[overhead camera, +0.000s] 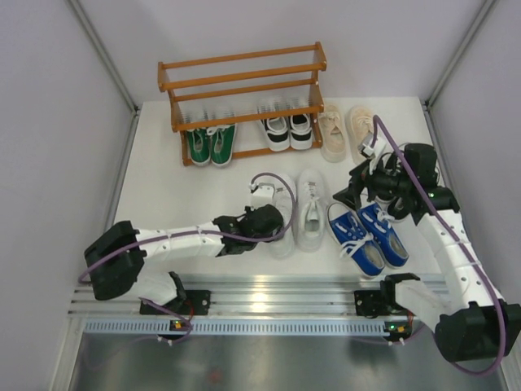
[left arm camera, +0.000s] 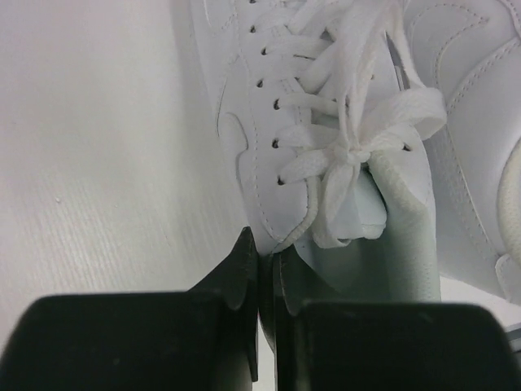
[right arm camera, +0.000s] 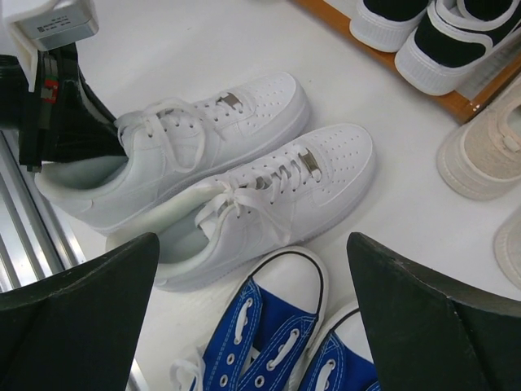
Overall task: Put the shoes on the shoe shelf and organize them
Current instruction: Pick up the shoe at the center of the board.
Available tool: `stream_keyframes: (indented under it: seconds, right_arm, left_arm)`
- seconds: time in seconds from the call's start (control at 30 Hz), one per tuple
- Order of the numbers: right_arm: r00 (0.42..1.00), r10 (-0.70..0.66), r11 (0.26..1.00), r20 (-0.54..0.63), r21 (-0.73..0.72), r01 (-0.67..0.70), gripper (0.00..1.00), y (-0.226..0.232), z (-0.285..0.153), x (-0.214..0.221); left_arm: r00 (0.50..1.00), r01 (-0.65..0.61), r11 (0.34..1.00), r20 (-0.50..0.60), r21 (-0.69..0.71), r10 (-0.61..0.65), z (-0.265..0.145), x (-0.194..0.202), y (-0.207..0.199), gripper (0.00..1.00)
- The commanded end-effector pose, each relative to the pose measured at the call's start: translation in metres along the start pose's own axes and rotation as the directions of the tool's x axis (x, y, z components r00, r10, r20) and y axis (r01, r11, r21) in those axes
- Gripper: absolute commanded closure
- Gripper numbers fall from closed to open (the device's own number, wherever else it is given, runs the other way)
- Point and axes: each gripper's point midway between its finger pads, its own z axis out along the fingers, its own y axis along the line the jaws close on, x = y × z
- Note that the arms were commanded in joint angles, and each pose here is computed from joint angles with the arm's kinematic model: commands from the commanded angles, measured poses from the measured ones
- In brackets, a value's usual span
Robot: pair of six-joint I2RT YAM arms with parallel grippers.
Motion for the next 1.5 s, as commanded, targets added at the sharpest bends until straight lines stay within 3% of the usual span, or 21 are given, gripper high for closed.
stream_keyframes:
  seconds: [0.0,0.2,0.3,0.37,0.4,0.43,0.53,0.63,0.77,1.0,1.47]
  right_arm:
    - [0.999,-0.033,0.997,0.023,-0.063,0.034,0.02,0.008,0.003,-0.002]
    - [0.999,-0.036,0.988,0.031,-0.151,0.04,0.04,0.026,0.018,-0.001]
    - [0.998,0.028,0.982,0.058,-0.188,-0.017,0.04,0.033,0.031,-0.01]
    - [0.986,0.152,0.967,0.074,-0.219,-0.133,0.03,0.038,0.036,-0.022]
    - [0.979,0.157,0.967,0.13,-0.22,-0.126,0.04,0.035,0.043,-0.036]
    - [0.95,0.287,0.939,0.125,-0.232,-0.253,0.03,0.038,0.045,-0.043]
    - [0.878,0.444,0.89,0.18,-0.201,-0.409,0.01,0.03,0.057,-0.069]
    - [0.811,0.562,0.819,0.161,-0.241,-0.52,0.01,0.036,0.065,-0.085]
    - [0.745,0.662,0.737,0.078,-0.248,-0.629,0.01,0.042,0.084,-0.072]
    - [0.709,0.703,0.709,0.052,-0.126,-0.694,0.02,0.031,0.104,-0.036]
    - [0.673,0.735,0.678,0.085,-0.077,-0.731,0.03,0.01,0.096,-0.036]
  left_arm:
    - [0.985,-0.045,0.994,0.171,0.098,0.028,-0.011,-0.039,-0.013,1.0]
    - [0.931,-0.232,0.944,0.335,0.235,0.145,-0.071,-0.073,-0.011,1.0]
    - [0.902,-0.283,0.913,0.405,0.295,0.148,-0.098,-0.082,-0.009,1.0]
    - [0.895,-0.273,0.901,0.433,0.336,0.11,-0.112,-0.085,-0.008,1.0]
    - [0.895,-0.269,0.894,0.436,0.358,0.095,-0.116,-0.085,-0.01,1.0]
    - [0.896,-0.245,0.891,0.44,0.381,0.058,-0.122,-0.088,-0.011,1.0]
    - [0.905,-0.213,0.885,0.425,0.415,0.019,-0.125,-0.088,-0.015,1.0]
    - [0.903,-0.193,0.876,0.429,0.442,-0.018,-0.127,-0.093,-0.022,1.0]
    - [0.899,-0.183,0.864,0.435,0.469,-0.046,-0.13,-0.098,-0.029,1.0]
    - [0.886,-0.178,0.841,0.455,0.51,-0.089,-0.138,-0.109,-0.04,1.0]
    - [0.855,-0.199,0.831,0.506,0.52,-0.112,-0.157,-0.125,-0.038,1.0]
